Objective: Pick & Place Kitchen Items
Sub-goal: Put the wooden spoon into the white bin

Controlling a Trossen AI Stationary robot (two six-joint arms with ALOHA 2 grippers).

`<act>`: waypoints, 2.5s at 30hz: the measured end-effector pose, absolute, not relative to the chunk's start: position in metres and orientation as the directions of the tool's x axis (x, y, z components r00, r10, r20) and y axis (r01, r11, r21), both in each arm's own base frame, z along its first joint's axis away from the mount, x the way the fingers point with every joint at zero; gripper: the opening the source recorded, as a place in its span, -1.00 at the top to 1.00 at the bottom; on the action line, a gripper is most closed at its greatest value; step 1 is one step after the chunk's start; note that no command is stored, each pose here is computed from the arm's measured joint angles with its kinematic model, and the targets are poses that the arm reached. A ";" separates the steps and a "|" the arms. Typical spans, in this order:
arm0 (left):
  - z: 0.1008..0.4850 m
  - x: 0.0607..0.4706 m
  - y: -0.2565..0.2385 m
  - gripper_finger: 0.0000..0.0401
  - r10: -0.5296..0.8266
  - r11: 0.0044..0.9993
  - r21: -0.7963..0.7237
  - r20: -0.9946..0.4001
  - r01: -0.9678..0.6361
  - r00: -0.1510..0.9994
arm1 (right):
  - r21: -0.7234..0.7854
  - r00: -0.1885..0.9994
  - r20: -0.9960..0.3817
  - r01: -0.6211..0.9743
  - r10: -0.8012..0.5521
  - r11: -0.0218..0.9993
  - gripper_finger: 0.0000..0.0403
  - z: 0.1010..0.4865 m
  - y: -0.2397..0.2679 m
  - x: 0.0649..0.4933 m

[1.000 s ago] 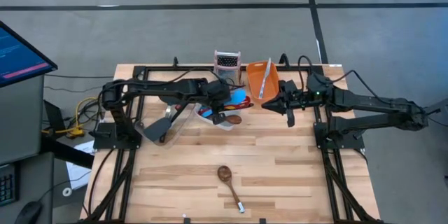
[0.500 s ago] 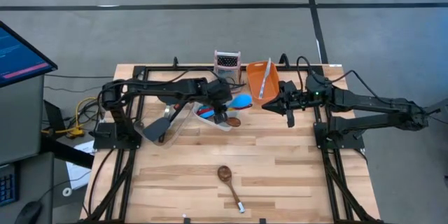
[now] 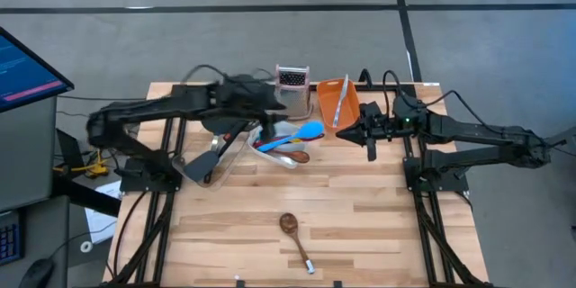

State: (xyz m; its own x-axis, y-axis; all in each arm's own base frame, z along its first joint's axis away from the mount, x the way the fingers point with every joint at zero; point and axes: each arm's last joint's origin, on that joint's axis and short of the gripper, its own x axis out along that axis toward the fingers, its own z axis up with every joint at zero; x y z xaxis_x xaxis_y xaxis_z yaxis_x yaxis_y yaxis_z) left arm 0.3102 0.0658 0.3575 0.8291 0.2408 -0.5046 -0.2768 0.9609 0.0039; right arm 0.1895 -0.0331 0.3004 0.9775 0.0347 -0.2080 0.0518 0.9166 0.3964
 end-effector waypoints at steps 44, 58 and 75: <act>0.374 0.211 -0.095 0.99 -0.390 0.921 -0.138 -0.352 0.365 0.851 | 0.465 0.905 -0.400 0.336 -0.144 0.819 1.00 0.321 0.146 0.274; 0.306 0.215 -0.119 0.99 -0.391 0.891 -0.283 -0.079 0.355 0.917 | 0.624 0.824 -0.566 0.442 -0.017 0.644 1.00 0.256 0.221 0.270; 0.284 0.214 -0.115 0.99 -0.249 0.909 -0.368 -0.108 0.194 0.962 | 0.646 0.695 -0.684 0.437 0.221 0.626 1.00 0.180 0.284 0.327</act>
